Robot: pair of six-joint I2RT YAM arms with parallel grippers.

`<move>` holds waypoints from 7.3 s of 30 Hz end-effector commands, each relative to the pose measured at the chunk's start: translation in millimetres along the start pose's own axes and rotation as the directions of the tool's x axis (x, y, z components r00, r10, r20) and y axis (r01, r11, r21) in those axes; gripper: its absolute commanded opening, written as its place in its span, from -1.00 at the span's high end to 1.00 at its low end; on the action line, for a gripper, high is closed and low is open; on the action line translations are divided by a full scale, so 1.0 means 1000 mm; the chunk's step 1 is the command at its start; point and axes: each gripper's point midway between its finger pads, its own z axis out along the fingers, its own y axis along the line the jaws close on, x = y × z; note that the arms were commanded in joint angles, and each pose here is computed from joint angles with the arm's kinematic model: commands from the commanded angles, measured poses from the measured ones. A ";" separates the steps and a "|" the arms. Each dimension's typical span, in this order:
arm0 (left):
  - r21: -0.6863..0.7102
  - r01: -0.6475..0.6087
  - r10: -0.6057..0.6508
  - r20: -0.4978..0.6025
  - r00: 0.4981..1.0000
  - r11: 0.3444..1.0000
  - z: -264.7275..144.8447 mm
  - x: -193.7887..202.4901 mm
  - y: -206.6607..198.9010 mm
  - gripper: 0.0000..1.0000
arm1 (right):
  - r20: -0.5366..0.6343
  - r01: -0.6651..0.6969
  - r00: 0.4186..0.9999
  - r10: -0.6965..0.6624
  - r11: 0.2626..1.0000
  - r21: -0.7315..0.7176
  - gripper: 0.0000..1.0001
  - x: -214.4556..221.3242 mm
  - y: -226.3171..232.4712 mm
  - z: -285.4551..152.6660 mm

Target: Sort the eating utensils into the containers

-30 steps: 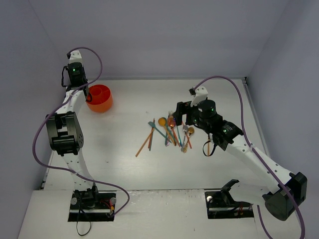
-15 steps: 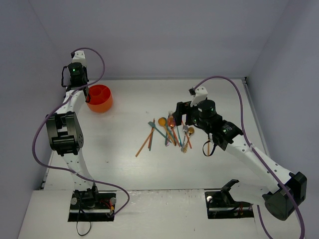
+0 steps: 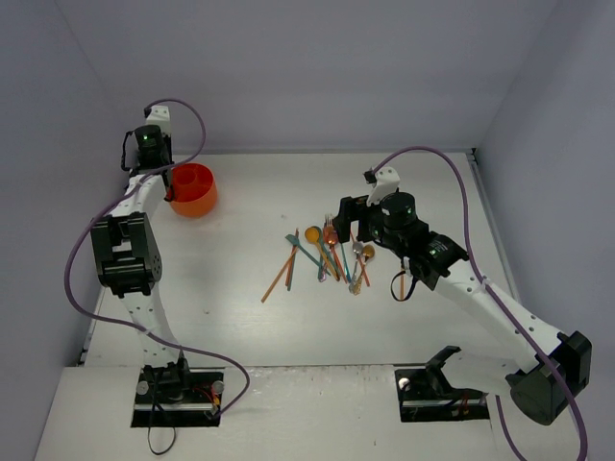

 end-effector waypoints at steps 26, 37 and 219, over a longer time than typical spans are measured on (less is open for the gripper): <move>-0.147 0.079 -0.091 -0.076 0.993 0.986 0.006 0.014 0.041 0.91 | 0.054 -0.027 0.998 0.027 1.000 -0.004 -0.63 -0.013 0.000 0.000; -0.154 0.099 -0.114 -0.087 0.990 0.983 -0.001 0.009 0.044 0.27 | 0.064 -0.027 0.998 0.027 1.000 -0.006 -0.63 -0.016 0.000 -0.003; -0.155 0.159 -0.153 0.053 0.987 0.975 -0.037 -0.081 0.060 1.00 | -0.041 0.052 0.998 -0.052 0.999 -0.003 -1.00 -0.005 -0.015 0.005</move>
